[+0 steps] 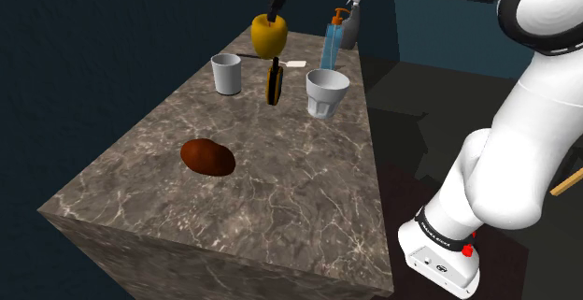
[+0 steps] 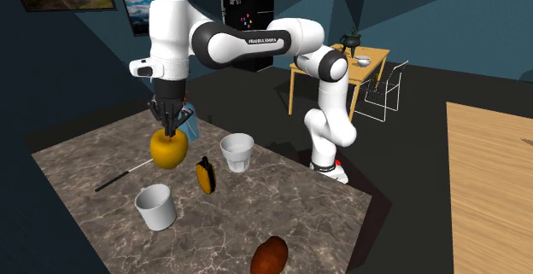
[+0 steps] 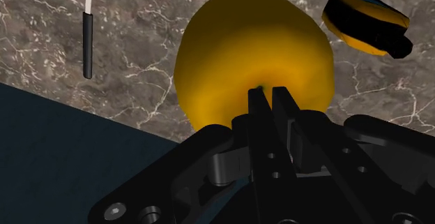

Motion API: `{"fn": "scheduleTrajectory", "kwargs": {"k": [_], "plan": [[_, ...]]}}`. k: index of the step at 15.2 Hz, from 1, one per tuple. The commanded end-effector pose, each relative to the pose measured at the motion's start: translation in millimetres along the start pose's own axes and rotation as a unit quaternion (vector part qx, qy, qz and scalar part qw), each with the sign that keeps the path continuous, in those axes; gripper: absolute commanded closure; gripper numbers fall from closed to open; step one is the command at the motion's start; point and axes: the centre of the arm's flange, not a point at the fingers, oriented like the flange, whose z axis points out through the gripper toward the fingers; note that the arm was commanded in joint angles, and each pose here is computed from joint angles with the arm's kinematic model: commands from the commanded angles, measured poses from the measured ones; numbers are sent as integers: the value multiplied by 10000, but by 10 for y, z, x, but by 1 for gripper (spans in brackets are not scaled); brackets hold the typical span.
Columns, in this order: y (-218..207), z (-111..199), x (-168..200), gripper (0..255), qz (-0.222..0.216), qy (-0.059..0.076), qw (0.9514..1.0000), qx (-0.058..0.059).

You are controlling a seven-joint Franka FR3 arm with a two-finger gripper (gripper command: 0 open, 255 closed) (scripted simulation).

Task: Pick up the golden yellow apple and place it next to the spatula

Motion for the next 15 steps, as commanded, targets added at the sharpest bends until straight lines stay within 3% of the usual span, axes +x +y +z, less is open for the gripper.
{"fn": "scheduleTrajectory", "kwargs": {"k": [1,15], "plan": [[-18,104,-23,255,0,3,10000,-4],[-136,791,-125,255,0,3,10000,-4]]}}
